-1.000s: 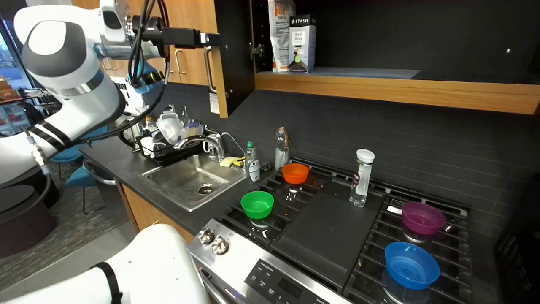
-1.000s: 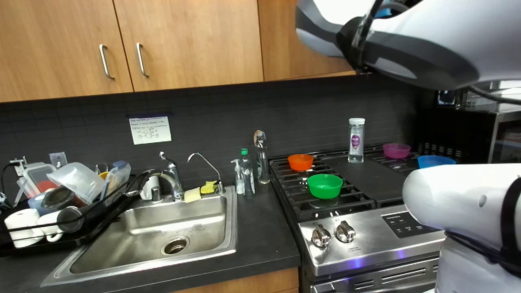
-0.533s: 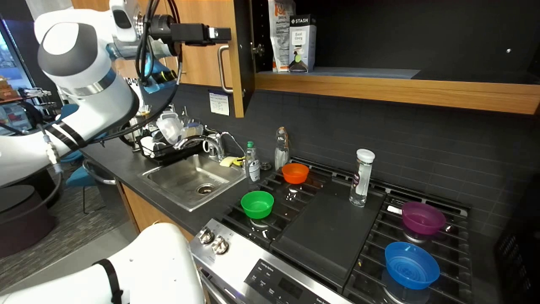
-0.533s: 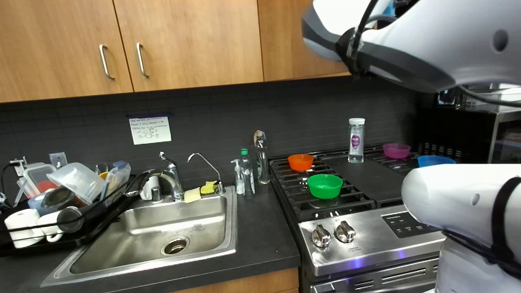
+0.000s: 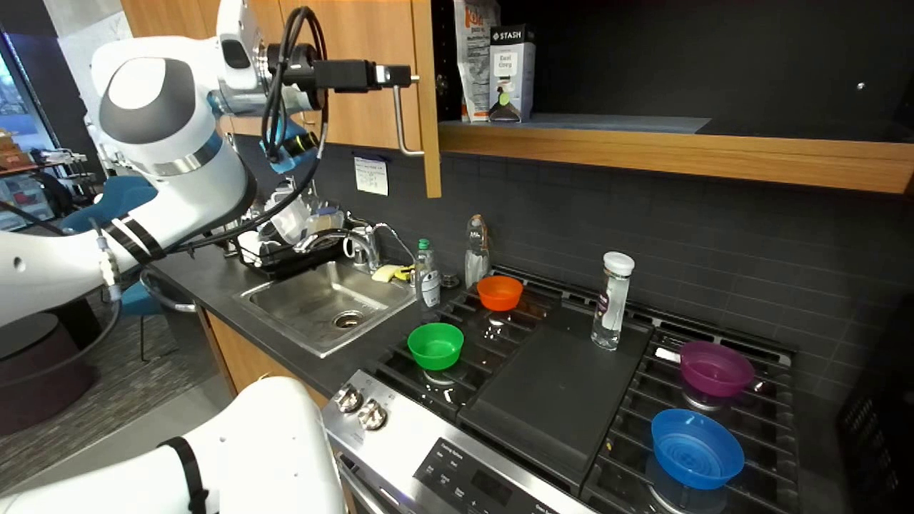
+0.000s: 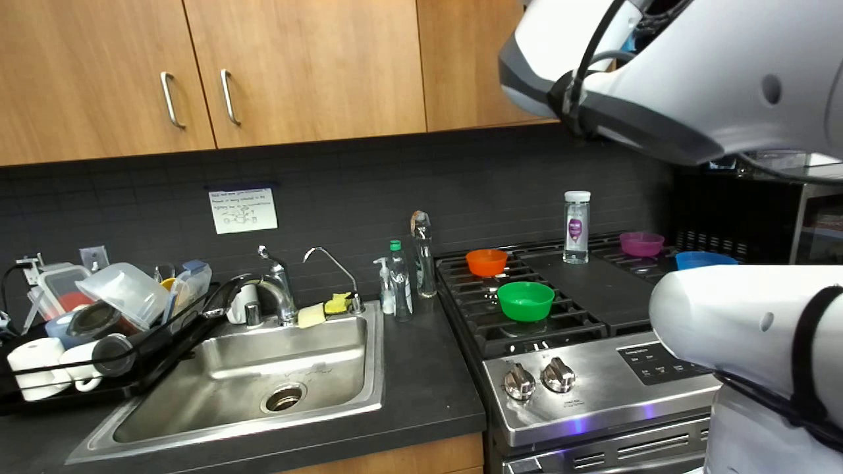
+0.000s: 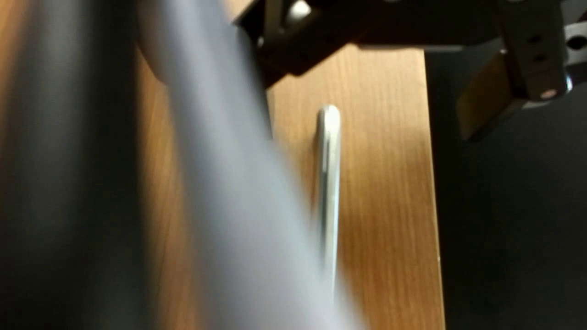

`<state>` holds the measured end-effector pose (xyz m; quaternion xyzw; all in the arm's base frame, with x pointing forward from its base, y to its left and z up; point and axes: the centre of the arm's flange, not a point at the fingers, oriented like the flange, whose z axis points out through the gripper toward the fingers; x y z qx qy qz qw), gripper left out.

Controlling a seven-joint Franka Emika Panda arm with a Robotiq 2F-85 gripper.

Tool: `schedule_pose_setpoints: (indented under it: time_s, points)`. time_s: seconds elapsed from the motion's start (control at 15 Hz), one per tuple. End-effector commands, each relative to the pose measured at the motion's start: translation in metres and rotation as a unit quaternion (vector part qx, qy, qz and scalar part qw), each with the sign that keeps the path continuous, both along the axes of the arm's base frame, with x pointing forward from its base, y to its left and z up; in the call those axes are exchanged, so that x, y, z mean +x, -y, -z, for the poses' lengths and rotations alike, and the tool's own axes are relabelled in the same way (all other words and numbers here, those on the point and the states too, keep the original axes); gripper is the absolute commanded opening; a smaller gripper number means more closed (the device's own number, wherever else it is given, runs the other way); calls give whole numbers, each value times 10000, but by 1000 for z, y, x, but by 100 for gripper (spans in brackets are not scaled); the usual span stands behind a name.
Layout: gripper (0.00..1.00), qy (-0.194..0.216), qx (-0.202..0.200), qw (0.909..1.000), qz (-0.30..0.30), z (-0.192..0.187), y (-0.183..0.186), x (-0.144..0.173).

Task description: Close the cupboard's left door completely

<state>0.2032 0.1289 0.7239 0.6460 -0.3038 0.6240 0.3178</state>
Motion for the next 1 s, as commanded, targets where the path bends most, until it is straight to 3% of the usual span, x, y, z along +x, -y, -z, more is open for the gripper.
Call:
schedule_pose_setpoints:
  time_s: [0.0,0.4,0.93]
  points:
    - [100,164,-14,9998,-99,5,7,16]
    - [100,290,58,9996,-42,-5,32,31]
    - [100,264,375,9985,301,-12,97,55]
